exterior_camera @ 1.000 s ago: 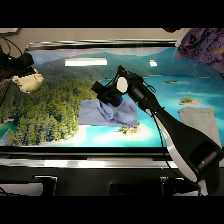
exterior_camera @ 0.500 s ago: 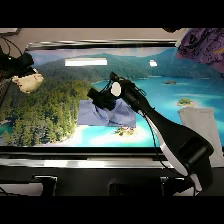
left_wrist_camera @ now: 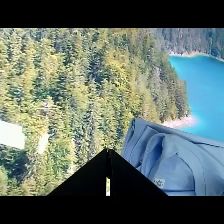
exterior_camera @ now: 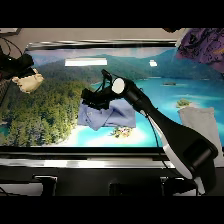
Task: Fold the clothes and pants, and hang the long-sleeved shirts on hangers.
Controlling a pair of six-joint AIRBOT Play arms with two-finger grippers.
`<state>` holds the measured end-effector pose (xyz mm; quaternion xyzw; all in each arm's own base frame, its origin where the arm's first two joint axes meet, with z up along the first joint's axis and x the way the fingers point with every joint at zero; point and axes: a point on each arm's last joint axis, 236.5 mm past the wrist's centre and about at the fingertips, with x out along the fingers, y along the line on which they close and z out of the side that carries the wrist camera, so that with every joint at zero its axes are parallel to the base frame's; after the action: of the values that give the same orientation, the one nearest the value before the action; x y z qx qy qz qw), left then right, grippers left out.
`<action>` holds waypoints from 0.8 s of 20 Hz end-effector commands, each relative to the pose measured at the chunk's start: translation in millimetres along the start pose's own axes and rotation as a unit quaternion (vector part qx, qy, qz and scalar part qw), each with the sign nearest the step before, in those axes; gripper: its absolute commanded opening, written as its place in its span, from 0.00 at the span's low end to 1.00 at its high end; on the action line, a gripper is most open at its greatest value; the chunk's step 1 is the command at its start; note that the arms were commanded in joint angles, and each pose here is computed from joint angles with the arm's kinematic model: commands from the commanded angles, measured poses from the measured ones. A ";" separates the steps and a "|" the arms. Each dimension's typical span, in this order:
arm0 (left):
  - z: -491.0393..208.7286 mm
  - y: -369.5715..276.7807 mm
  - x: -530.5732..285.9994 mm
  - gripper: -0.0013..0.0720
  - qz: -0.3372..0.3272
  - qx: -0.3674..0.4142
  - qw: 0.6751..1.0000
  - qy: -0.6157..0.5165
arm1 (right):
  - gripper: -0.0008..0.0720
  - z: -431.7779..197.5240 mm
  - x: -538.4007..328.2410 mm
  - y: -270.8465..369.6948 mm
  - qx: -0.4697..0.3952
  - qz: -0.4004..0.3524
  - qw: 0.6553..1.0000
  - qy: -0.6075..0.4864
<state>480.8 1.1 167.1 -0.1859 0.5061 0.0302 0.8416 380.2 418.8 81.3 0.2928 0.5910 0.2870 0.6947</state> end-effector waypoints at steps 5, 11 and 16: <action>-0.8 1.8 -0.5 0.04 0.002 -0.001 1.000 0.002 | 0.61 86.1 -199.5 -86.2 -0.029 -0.078 0.990 -0.118; 1.2 7.5 -1.5 0.04 0.004 -0.007 1.000 0.000 | 0.66 99.9 -272.4 -231.6 0.042 -0.044 0.992 -0.109; 1.3 7.7 -1.8 0.04 0.004 -0.007 1.000 0.000 | 0.66 66.8 -191.9 -288.1 0.067 0.017 0.997 -0.024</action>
<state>479.4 8.2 166.8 -0.1891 0.5069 0.0369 0.8402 446.1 71.1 41.2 0.3347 0.5778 0.2090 0.7145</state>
